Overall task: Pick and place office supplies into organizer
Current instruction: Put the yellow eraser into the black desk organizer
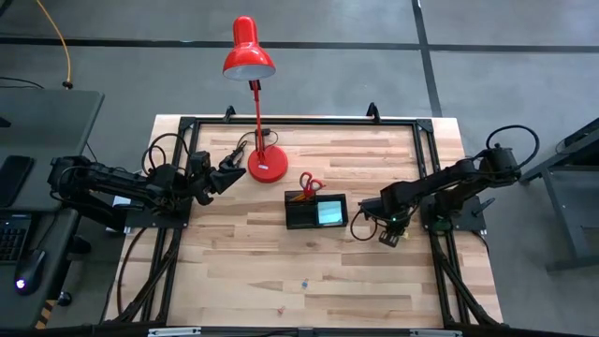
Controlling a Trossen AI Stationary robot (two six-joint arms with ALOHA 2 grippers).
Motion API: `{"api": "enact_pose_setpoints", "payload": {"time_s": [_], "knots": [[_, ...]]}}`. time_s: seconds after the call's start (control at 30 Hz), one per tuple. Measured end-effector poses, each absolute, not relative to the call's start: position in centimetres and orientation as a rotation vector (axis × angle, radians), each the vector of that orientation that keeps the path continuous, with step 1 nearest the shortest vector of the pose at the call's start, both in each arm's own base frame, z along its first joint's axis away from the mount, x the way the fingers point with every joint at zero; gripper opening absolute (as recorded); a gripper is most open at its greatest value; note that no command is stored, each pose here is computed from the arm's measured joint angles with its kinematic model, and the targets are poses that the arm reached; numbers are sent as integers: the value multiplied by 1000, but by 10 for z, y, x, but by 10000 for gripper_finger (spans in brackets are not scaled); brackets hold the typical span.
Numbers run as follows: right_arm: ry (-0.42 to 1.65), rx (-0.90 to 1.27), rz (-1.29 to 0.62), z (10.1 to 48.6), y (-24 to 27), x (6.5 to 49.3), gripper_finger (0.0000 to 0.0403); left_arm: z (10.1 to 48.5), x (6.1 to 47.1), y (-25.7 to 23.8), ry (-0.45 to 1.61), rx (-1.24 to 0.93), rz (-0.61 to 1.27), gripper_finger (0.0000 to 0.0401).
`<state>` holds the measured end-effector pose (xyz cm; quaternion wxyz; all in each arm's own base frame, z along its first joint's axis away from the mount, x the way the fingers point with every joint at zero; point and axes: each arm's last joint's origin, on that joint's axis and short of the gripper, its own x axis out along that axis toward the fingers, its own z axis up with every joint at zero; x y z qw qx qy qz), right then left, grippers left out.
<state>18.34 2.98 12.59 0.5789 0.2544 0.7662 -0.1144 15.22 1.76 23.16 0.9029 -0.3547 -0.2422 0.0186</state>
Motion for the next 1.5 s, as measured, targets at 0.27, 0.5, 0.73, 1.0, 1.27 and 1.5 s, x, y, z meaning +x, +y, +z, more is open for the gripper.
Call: {"api": "enact_pose_setpoints", "payload": {"time_s": [0.27, 0.5, 0.73, 1.0, 1.27, 1.5], "knots": [[1793, 601, -298, 130, 30, 186, 5, 230, 153, 18, -478, -734, 47, 88], [1706, 518, -313, 149, 30, 205, 1, 230, 153, 18, -479, -733, 48, 88], [1684, 454, -292, 180, 30, 221, 2, 230, 153, 18, -478, -731, 48, 88], [1437, 684, -351, 193, 53, 246, 0, 230, 153, 18, -479, -731, 47, 88], [967, 911, -515, 219, 121, 238, 55, 229, 153, 16, -458, -718, 4, 88], [534, 1034, -600, 234, 179, 197, 151, 228, 154, 16, -445, -714, 11, 88]]}}
